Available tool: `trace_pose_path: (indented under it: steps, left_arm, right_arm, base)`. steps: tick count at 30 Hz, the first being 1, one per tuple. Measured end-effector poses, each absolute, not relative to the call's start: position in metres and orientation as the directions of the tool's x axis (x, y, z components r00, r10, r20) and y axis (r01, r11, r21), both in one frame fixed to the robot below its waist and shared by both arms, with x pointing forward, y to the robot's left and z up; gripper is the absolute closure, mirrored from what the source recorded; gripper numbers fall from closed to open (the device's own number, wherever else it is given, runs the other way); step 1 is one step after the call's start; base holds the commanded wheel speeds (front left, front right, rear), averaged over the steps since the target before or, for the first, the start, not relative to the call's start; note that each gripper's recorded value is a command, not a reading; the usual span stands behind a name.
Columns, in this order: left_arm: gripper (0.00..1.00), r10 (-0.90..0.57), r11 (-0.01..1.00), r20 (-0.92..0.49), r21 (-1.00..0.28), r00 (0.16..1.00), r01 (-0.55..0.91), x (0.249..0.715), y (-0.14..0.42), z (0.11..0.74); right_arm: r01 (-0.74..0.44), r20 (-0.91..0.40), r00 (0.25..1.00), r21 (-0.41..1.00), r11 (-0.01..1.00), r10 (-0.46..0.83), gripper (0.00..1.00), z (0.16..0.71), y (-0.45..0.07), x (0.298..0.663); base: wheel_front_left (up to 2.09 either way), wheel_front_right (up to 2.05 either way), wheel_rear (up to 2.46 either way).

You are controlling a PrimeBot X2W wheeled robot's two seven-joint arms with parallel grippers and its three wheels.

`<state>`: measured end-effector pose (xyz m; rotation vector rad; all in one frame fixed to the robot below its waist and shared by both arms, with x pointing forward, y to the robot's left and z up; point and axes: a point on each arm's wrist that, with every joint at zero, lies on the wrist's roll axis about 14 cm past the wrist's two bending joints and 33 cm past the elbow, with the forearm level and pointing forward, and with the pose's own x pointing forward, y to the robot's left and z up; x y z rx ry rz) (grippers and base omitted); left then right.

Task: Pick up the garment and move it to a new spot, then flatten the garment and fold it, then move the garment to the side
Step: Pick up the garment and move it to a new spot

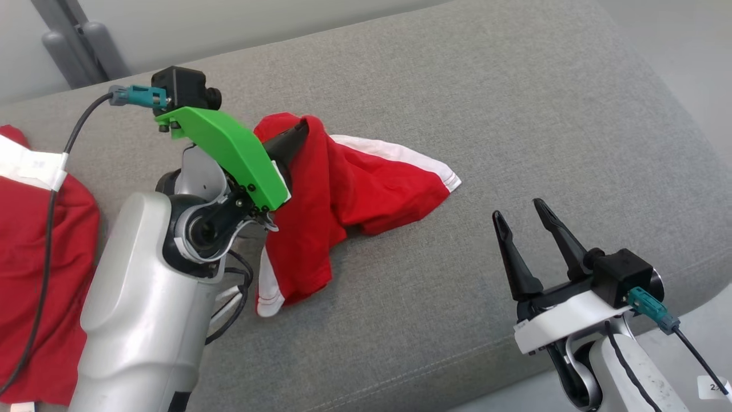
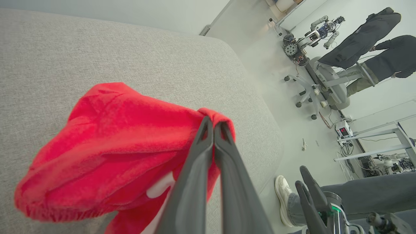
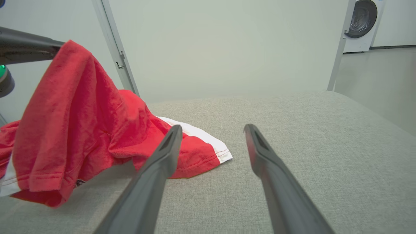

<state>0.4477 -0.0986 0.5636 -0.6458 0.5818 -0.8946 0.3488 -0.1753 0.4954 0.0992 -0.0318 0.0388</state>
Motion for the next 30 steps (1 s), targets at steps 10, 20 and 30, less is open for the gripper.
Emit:
trace_pose_path:
  steps: [10, 20, 30]
  left_arm:
    - [1.0, -0.953, 0.273, -0.099, -0.692, 0.287, 0.668, 0.391, -0.164, 0.575]
    - [1.0, -0.987, 0.155, -0.133, -0.663, 0.088, 0.732, 0.333, -0.21, 0.54]
    - [0.68, -0.987, 0.118, -0.158, -0.589, 0.03, 0.799, 0.328, -0.243, 0.528]
  right_arm:
    - [0.012, 0.026, 1.0, 0.088, 0.996, -0.014, 0.0, 0.495, -0.192, 0.35]
    - [0.039, 0.018, 0.999, 0.069, 0.997, -0.04, 0.0, 0.495, -0.201, 0.352]
    - [0.129, -0.011, 0.992, 0.071, 0.989, -0.128, 0.0, 0.49, -0.221, 0.336]
  base:
    - [0.0, 0.0, 0.0]
    - [0.0, 0.0, 0.0]
    - [0.0, 0.0, 0.0]
